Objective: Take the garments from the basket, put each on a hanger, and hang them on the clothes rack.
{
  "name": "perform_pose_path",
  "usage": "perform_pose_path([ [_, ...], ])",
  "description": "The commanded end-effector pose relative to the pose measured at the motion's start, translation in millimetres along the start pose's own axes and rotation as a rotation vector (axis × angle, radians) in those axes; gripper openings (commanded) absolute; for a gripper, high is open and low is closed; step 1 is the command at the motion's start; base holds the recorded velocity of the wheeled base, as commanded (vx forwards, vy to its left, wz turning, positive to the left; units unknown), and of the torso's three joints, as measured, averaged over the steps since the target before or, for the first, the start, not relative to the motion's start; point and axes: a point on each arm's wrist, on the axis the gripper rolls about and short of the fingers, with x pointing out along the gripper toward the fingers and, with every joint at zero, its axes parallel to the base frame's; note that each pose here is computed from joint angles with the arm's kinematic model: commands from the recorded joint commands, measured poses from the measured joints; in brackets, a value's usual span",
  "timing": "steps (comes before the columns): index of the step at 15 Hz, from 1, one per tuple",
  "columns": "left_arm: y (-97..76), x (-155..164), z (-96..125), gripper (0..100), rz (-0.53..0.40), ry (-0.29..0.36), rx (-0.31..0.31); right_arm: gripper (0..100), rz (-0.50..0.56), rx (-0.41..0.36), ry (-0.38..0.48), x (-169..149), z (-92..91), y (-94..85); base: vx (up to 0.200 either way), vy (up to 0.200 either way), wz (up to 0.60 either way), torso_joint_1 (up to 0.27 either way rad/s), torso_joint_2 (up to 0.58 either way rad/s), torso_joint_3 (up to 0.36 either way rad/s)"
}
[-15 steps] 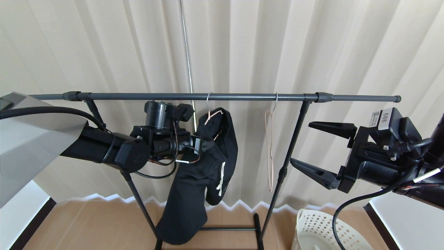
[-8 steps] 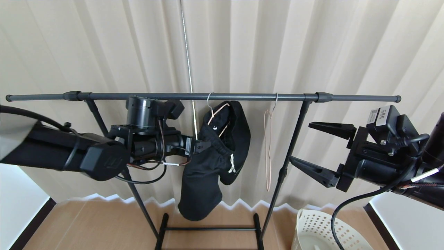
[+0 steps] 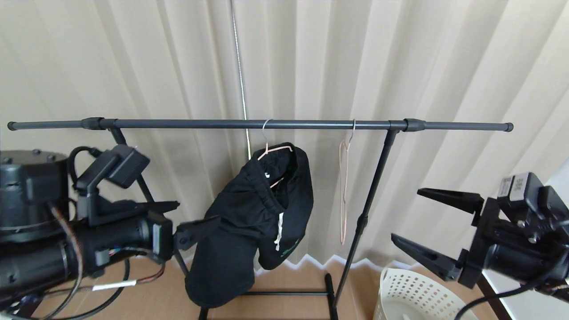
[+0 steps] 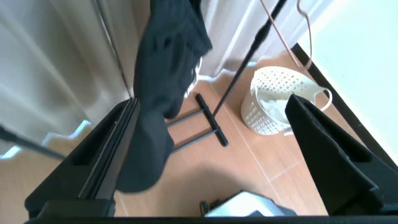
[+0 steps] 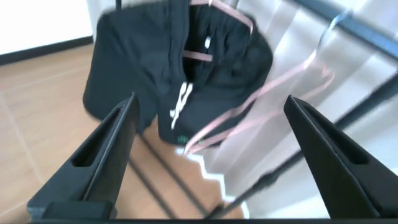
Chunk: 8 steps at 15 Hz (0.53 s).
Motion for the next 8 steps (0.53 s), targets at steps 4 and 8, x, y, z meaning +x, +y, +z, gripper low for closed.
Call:
perform_pose_path([
  [4,-7.5,-70,-64,100,-0.001,-0.038,0.005,100,-0.013,0.096,0.128,-58,-54.2,32.7,0.0,0.0,0.0,0.0,0.0,0.0],
  [8,-6.7,-98,-114,100,0.045,-0.051,-0.007,100,-0.084,0.164,0.13,-87,-55.5,41.5,0.0,0.0,0.0,0.0,0.0,0.0],
])
